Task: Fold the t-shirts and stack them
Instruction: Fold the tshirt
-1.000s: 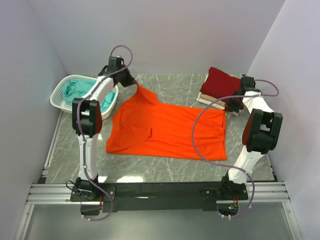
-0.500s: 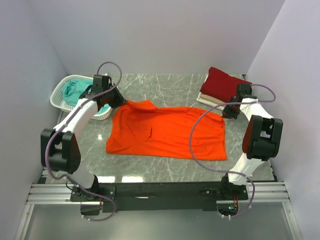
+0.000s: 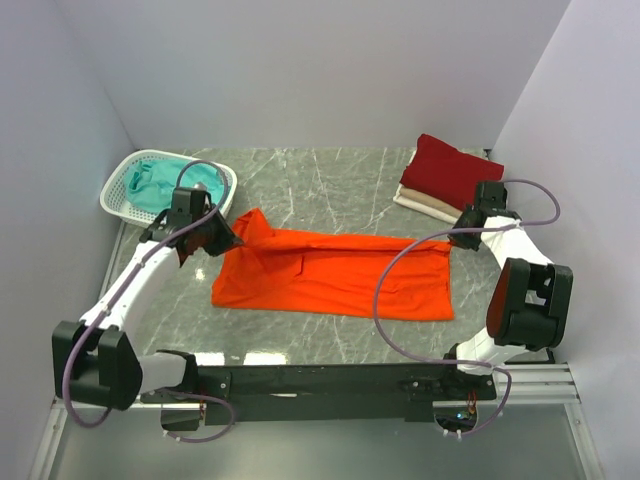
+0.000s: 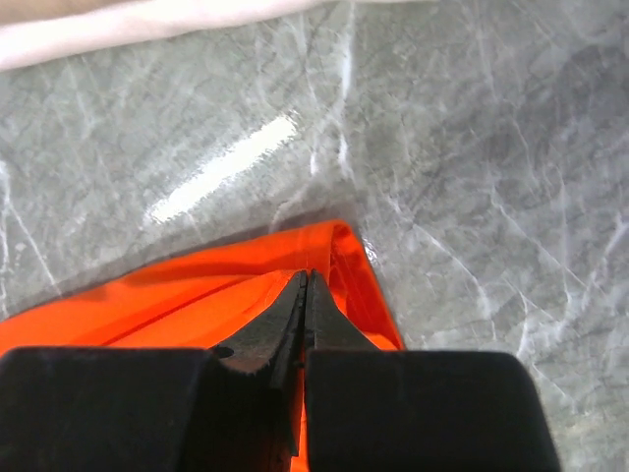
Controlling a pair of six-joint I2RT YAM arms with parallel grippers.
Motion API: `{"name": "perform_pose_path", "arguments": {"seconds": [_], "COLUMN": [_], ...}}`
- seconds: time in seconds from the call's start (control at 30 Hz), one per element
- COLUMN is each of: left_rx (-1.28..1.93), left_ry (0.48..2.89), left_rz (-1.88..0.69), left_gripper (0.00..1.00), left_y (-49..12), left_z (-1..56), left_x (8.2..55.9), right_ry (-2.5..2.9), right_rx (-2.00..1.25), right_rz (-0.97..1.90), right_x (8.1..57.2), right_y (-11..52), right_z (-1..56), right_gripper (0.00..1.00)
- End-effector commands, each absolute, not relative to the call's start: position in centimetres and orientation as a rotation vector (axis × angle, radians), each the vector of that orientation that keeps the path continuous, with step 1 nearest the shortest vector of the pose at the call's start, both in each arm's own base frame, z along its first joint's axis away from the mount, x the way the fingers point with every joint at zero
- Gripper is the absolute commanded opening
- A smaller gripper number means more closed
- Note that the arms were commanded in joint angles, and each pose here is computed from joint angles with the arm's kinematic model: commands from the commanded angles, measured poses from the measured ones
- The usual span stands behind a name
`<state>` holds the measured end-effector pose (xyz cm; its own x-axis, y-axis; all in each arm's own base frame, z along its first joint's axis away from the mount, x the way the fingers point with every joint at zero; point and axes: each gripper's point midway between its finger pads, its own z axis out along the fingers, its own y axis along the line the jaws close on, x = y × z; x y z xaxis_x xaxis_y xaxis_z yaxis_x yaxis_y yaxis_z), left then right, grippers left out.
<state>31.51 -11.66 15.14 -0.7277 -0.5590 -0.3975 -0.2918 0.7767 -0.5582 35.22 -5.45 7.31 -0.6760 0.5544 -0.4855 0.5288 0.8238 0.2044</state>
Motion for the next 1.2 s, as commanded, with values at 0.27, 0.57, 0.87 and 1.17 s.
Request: {"name": "perform_pose_path", "arguments": {"seconds": [0.27,0.57,0.87,1.17], "left_rx": [-0.760,-0.821,-0.875,-0.847], "left_ry": [2.350,2.371,2.400,2.517], "left_rz": [-0.577,-0.515,-0.470,-0.589], "left_gripper": [0.00,0.00,0.00,0.03], "left_y": [-9.8,-8.8,-8.2,-10.0], "left_z": [15.7,14.2,11.7,8.6], "left_x": [27.9,26.1,24.5,21.9], "right_ry": [2.386,2.382,2.422,2.272], "right_rx": [0.804,0.830,0.872,0.711], "right_rz": [-0.034,-0.043,-0.068,-0.003], "right_x": [33.3,30.4,27.3,28.6], "right_y": [-6.3,-5.7,-5.1,-0.4], "right_z": [8.6,8.2,7.2,13.7], "right_gripper": [0.00,0.00,0.00,0.54]}}
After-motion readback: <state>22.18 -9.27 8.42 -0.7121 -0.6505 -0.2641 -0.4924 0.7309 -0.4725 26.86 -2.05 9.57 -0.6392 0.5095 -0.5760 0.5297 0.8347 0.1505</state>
